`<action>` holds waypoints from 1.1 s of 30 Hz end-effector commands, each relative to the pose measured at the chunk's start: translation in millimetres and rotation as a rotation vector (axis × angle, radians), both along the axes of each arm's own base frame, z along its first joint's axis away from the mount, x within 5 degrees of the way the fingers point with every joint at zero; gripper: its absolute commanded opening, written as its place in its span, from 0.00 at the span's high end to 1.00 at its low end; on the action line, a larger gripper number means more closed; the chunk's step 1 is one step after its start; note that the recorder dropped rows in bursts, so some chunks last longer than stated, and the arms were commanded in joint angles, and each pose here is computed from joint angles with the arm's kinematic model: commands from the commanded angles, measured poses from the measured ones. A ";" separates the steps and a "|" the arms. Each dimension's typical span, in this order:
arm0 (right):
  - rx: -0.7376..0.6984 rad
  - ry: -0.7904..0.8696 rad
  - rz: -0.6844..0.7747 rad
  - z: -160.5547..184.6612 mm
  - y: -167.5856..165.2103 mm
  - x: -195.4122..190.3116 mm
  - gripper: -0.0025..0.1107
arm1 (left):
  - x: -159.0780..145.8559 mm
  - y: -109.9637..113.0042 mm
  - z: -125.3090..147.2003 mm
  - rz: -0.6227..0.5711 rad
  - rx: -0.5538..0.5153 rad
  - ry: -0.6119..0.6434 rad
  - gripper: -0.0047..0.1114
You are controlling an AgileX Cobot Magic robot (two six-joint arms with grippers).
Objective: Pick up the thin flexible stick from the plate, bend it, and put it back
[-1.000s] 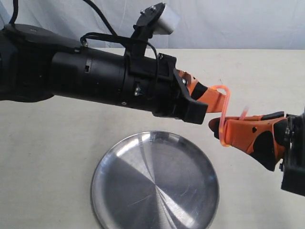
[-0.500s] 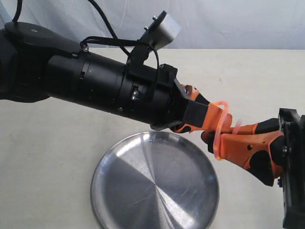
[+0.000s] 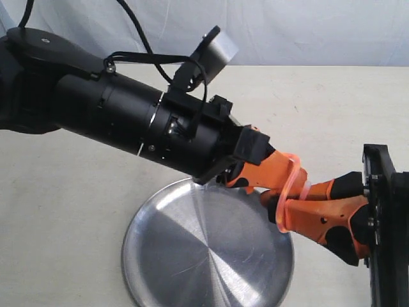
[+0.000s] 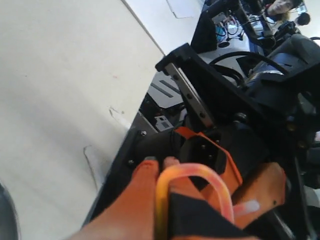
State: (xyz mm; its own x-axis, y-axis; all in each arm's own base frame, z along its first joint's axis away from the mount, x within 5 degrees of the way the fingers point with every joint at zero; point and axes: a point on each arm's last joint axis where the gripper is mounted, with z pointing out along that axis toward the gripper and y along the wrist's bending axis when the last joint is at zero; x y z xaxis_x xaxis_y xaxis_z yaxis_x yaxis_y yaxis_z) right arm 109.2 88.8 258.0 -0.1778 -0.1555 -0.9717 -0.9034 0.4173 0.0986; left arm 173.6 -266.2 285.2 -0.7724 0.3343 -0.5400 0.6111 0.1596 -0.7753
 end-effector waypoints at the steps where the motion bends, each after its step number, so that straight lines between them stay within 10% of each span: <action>1: -0.031 -0.074 0.054 1.6 1.8 -3.2 0.98 | 4.9 5.7 9.4 0.000 -0.074 0.123 0.96; 24: -0.055 -0.184 0.068 3.5 2.3 -2.4 0.98 | 5.7 10.3 11.1 -0.008 -0.071 0.220 0.96; 33: 0.140 0.054 -0.040 11.1 1.6 2.2 0.98 | 9.7 9.7 9.9 -0.055 -0.124 -0.101 0.96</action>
State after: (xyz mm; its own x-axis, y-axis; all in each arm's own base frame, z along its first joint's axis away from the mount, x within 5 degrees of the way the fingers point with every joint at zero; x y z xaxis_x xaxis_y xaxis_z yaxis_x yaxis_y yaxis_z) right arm 110.9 89.9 263.7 -0.1542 -0.1009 -0.9829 -0.9001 0.4246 0.0976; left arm 180.5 -254.9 292.9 -0.7206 0.3268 -0.6115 0.6567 0.0389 -0.7531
